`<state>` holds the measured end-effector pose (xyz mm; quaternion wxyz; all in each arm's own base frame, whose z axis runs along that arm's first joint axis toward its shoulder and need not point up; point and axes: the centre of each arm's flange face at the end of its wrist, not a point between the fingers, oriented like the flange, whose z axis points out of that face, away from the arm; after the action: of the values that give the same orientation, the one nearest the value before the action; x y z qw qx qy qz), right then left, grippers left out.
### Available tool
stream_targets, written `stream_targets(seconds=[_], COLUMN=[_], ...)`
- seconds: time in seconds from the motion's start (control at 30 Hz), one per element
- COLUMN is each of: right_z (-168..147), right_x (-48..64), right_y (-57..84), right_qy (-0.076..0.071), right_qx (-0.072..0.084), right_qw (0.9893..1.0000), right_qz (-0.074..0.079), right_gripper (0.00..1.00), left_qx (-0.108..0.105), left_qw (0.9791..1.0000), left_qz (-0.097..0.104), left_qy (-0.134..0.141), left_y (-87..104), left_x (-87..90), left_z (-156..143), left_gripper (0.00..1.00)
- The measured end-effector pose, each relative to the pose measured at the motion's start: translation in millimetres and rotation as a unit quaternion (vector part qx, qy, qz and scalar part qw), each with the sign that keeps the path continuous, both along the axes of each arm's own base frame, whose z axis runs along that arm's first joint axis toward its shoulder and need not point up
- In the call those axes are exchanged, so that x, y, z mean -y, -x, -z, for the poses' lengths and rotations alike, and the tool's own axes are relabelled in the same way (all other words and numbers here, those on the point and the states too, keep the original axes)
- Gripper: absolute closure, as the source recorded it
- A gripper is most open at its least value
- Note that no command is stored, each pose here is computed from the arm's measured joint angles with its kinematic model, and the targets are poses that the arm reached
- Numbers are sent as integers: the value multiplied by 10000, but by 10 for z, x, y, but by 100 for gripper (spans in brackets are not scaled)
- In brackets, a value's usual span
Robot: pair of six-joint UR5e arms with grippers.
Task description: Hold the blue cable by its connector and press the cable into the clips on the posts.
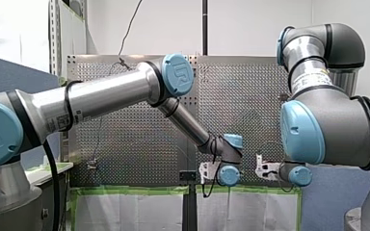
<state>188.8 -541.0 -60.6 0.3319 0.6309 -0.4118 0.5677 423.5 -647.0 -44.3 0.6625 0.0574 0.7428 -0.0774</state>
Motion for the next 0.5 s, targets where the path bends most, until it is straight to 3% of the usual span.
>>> stream_targets(seconds=[0.17,0.5], right_z=[-27,-46], right_x=[59,134], right_y=[11,87], right_qy=[-11,-151], right_qx=[214,577], right_qw=[9998,9981], right_qz=[43,161], right_gripper=[100,100], left_qx=[65,65], left_qw=[9999,9999], left_qz=[-3,-25], left_qy=[97,116], left_y=[-161,-379], left_x=[-1,-2], left_z=[-36,-5], left_gripper=[100,100])
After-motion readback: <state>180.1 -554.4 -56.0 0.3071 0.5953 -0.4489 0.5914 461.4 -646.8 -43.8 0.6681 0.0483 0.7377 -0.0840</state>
